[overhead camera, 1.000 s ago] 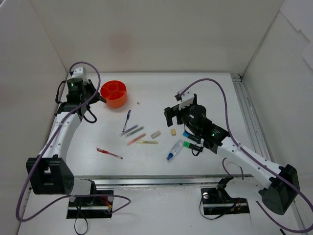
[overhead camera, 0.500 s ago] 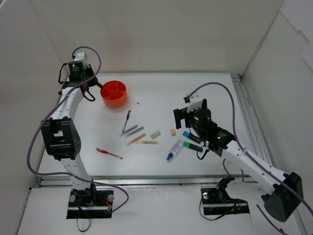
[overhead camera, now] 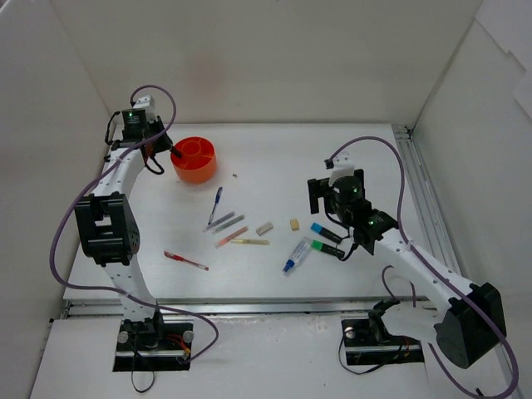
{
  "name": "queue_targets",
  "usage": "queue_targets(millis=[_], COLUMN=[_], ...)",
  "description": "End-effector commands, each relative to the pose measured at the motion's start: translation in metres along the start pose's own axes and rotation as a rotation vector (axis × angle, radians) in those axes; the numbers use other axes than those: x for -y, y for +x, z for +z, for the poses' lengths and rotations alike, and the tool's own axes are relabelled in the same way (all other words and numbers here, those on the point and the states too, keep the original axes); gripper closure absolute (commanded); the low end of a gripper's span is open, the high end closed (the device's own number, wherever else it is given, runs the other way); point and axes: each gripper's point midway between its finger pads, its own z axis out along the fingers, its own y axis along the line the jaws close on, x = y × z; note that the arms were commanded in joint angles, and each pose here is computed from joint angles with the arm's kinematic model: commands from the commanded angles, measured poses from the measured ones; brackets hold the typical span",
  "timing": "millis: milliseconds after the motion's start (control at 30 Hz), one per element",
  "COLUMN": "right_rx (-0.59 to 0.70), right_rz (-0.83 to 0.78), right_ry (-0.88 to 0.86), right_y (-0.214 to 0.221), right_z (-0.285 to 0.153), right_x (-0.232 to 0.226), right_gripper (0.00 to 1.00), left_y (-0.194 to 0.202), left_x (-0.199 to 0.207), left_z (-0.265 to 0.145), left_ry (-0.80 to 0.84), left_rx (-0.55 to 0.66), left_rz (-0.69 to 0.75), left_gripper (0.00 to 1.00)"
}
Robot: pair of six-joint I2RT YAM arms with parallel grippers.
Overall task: Sort the stationery into containers
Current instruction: Place the pen in the storage box.
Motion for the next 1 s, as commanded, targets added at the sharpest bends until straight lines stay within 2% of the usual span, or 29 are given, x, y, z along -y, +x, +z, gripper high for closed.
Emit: queue_targets(millis=[0, 33, 133, 167, 200, 267, 333, 367, 433, 467, 567, 633, 733, 767, 833, 867, 900, 967], right_rx=[-0.012, -0.029, -0.101, -0.134, -0.147, -0.185, -0.238, -0.265, -0.329, -0.345, -0.391, -0.417, -0.465, -0.483, -0.563, -0.579, -0.635, -0.650], right_rz=[0.025, 0.022, 0.024, 0.026, 0.023, 0.024, 0.018, 0.011, 0.012, 0.018, 0.036, 0.058, 0.061, 0.068, 0.079, 0.076, 0.081, 0.058], right_ry=[0.003, 0.005, 0.003, -0.016, -0.030, -0.053, -0.051, -0.048, -0.032, -0.011, -0.013, -0.037, -0.081, -0.103, -0.077, -0.064, -0.049, 0.017], right_y=[0.001, 0.005, 0.021, 0.029, 0.033, 0.043, 0.057, 0.064, 0.078, 0.081, 0.097, 0.101, 0.110, 0.111, 0.126, 0.126, 0.138, 0.138], right_z=[0.010, 0.012, 0.017, 0.019, 0.019, 0.019, 0.016, 0.016, 0.012, 0.010, 0.002, -0.003, -0.007, -0.008, -0.006, -0.002, 0.002, 0.012], right_x=[0.003, 0.005, 0.009, 0.007, 0.006, 0.004, 0.007, 0.008, 0.010, 0.015, 0.014, 0.011, 0.005, 0.001, 0.003, 0.005, 0.007, 0.018], right_gripper=[0.02, 0.02, 0.02, 0.02, 0.02, 0.02, 0.02, 0.02, 0.02, 0.02, 0.02, 0.02, 0.02, 0.02, 0.02, 0.02, 0.02, 0.02], left_y=[-0.032, -0.031, -0.032, -0.038, -0.037, -0.048, -0.050, -0.055, -0.057, -0.057, -0.054, -0.053, -0.035, -0.015, -0.008, 0.014, 0.019, 0.033], left_x=[0.009, 0.009, 0.008, 0.009, 0.014, 0.018, 0.019, 0.022, 0.025, 0.029, 0.038, 0.058, 0.074, 0.072, 0.085, 0.082, 0.084, 0.083], left_z=[-0.014, -0.013, -0.017, -0.024, -0.027, -0.040, -0.048, -0.057, -0.064, -0.073, -0.091, -0.109, -0.128, -0.126, -0.141, -0.137, -0.140, -0.147], left_ry=[0.017, 0.016, 0.001, -0.004, 0.001, 0.008, 0.007, 0.009, 0.017, 0.035, 0.054, 0.105, 0.147, 0.142, 0.172, 0.168, 0.175, 0.162], left_rx=[0.089, 0.083, 0.073, 0.092, 0.094, 0.128, 0.136, 0.146, 0.152, 0.156, 0.166, 0.189, 0.182, 0.148, 0.175, 0.138, 0.138, 0.125], left_rz=[0.014, 0.010, 0.007, 0.013, 0.021, 0.029, 0.034, 0.037, 0.039, 0.041, 0.041, 0.043, 0.034, 0.026, 0.033, 0.029, 0.033, 0.028], left_gripper=[1.00, 0.98, 0.73, 0.58, 0.50, 0.37, 0.29, 0.21, 0.15, 0.01, 0.00, 0.00, 0.00, 0.00, 0.00, 0.00, 0.00, 0.00])
